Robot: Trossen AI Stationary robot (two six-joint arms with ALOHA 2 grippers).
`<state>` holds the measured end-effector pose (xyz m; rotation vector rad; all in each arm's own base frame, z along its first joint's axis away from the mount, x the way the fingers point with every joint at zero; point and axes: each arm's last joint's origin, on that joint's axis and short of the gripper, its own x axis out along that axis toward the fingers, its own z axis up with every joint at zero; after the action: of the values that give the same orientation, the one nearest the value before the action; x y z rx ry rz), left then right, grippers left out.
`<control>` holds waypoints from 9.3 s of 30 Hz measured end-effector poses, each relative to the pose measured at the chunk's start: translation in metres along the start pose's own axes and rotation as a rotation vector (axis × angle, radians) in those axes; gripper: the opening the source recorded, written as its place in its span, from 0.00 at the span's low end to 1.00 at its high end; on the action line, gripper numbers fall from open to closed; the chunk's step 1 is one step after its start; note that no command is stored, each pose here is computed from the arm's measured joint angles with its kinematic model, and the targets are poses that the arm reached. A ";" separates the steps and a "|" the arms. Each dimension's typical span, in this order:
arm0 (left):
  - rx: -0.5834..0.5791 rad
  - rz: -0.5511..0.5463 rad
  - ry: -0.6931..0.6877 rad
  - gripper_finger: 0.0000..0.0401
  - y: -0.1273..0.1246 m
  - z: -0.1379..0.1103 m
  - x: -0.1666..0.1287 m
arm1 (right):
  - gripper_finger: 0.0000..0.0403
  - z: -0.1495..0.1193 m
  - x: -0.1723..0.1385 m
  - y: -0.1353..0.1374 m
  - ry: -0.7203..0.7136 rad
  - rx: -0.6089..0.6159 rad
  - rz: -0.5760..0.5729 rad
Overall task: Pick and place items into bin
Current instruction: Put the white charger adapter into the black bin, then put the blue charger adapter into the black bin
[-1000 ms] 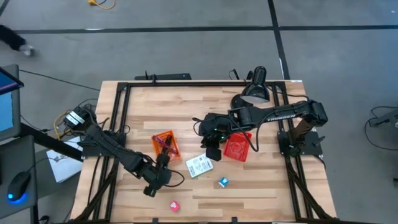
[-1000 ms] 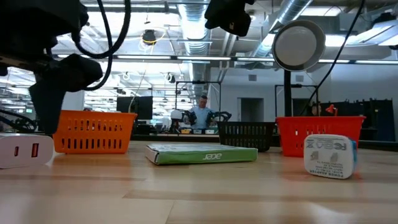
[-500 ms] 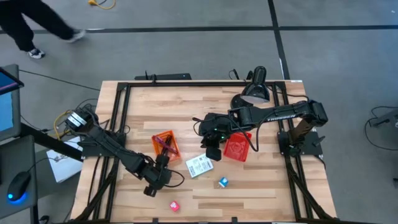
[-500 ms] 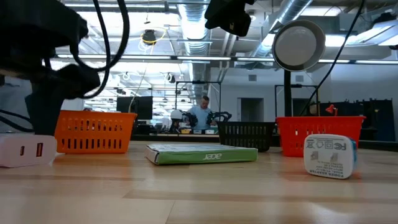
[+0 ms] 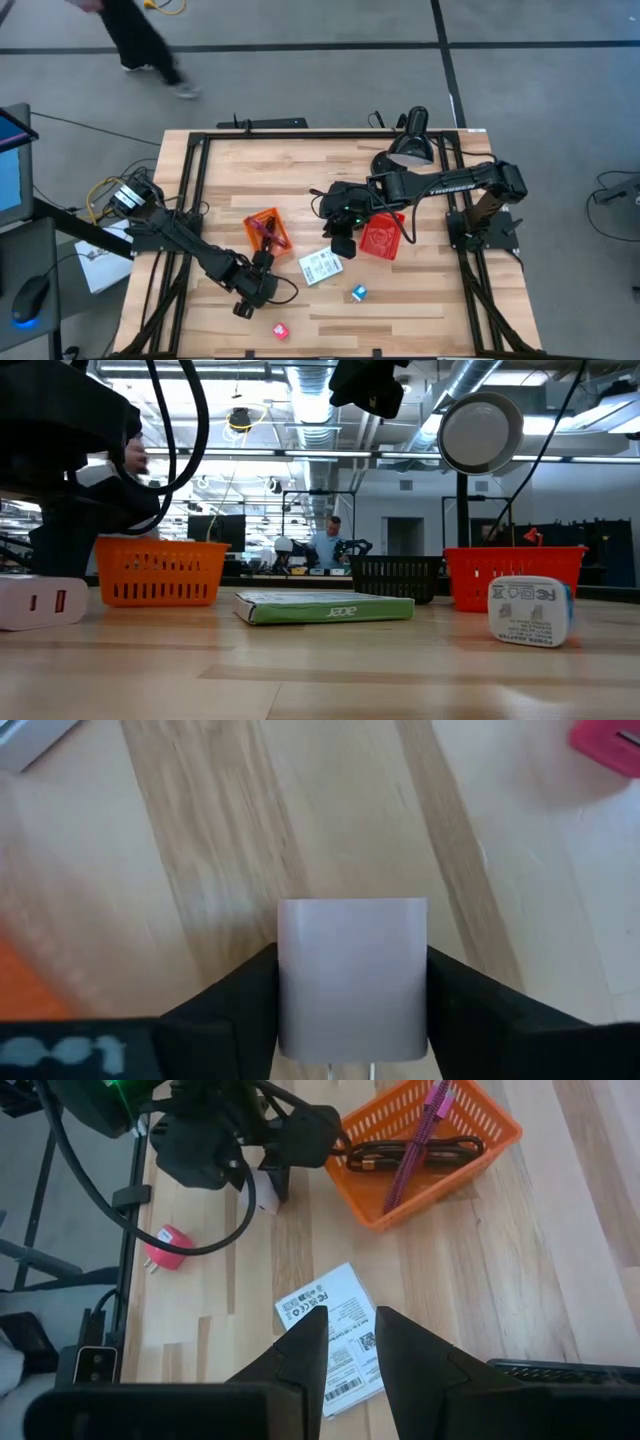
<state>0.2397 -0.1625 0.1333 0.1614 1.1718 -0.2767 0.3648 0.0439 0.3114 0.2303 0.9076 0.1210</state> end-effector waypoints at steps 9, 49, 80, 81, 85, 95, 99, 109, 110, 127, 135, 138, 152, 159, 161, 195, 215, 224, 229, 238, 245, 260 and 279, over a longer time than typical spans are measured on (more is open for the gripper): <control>0.030 0.016 -0.083 0.48 -0.005 0.029 -0.016 | 0.20 -0.002 -0.005 0.000 0.014 0.007 -0.003; 0.092 0.396 -0.348 0.48 0.304 0.137 -0.008 | 0.20 -0.035 -0.138 0.017 -0.087 -0.016 0.031; 0.133 0.398 -0.116 0.54 0.309 0.152 -0.006 | 0.20 -0.034 -0.136 0.017 -0.091 0.071 0.015; 0.131 0.412 -0.118 0.53 0.308 0.153 -0.014 | 0.20 -0.034 -0.136 0.017 -0.089 0.071 0.014; 0.135 0.430 -0.132 0.53 0.297 0.156 -0.050 | 0.20 -0.034 -0.136 0.017 -0.090 0.072 0.015; 0.092 0.551 -0.141 0.53 0.239 0.139 -0.179 | 0.20 -0.028 -0.083 0.011 0.124 0.200 0.102; 0.023 0.556 -0.236 0.53 0.215 0.127 -0.223 | 0.18 -0.030 -0.050 0.012 0.243 0.165 0.107; -0.114 0.502 -0.275 0.53 0.180 0.094 -0.273 | 0.15 -0.063 -0.004 0.078 0.438 -0.146 0.154; -0.114 0.491 -0.249 0.53 0.178 0.091 -0.273 | 0.15 -0.068 -0.001 0.087 0.438 -0.167 0.126; -0.256 0.355 0.049 0.53 0.162 0.059 -0.265 | 0.15 -0.139 0.027 0.152 0.322 -0.396 -0.142; -0.296 0.341 0.040 0.53 0.144 0.050 -0.276 | 0.15 -0.165 0.040 0.119 0.338 -0.401 -0.175; -0.281 0.334 0.012 0.53 0.138 0.049 -0.280 | 0.15 -0.175 0.036 0.106 0.249 -0.355 -0.080; -0.240 0.411 -0.017 0.53 0.133 0.047 -0.288 | 0.15 -0.168 0.024 0.079 -0.158 -0.322 0.062; -0.237 0.428 -0.019 0.53 0.133 0.047 -0.288 | 0.15 -0.159 0.046 0.072 -0.074 -0.252 0.103; -0.237 0.428 -0.020 0.53 0.133 0.047 -0.288 | 0.15 -0.156 0.052 0.076 -0.050 -0.276 0.128; -0.316 0.428 -0.110 0.53 0.136 0.058 -0.284 | 0.15 -0.112 0.087 0.109 0.473 -0.506 0.029; -0.315 0.426 -0.112 0.53 0.135 0.058 -0.285 | 0.15 -0.109 0.087 0.105 0.473 -0.378 0.001; -0.315 0.426 -0.112 0.53 0.135 0.058 -0.285 | 0.15 -0.108 0.088 0.105 0.463 -0.350 -0.004; -0.315 0.426 -0.112 0.53 0.136 0.058 -0.285 | 0.17 -0.109 0.088 0.107 0.459 -0.347 0.003; -0.315 0.426 -0.112 0.53 0.135 0.058 -0.285 | 0.41 -0.111 0.088 0.113 0.447 -0.336 0.010; -0.315 0.427 -0.112 0.53 0.136 0.058 -0.285 | 0.54 -0.113 0.087 0.117 0.445 -0.357 0.020; -0.316 0.427 -0.113 0.53 0.135 0.058 -0.285 | 0.46 -0.137 0.098 0.110 0.482 -0.623 0.022; -0.317 0.427 -0.113 0.53 0.136 0.058 -0.285 | 0.55 -0.144 0.122 0.104 0.492 -0.688 -0.049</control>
<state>0.2286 -0.0116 0.4160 0.1117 1.0253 0.2729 0.3250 0.1907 0.1583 -0.4821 1.3004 0.4469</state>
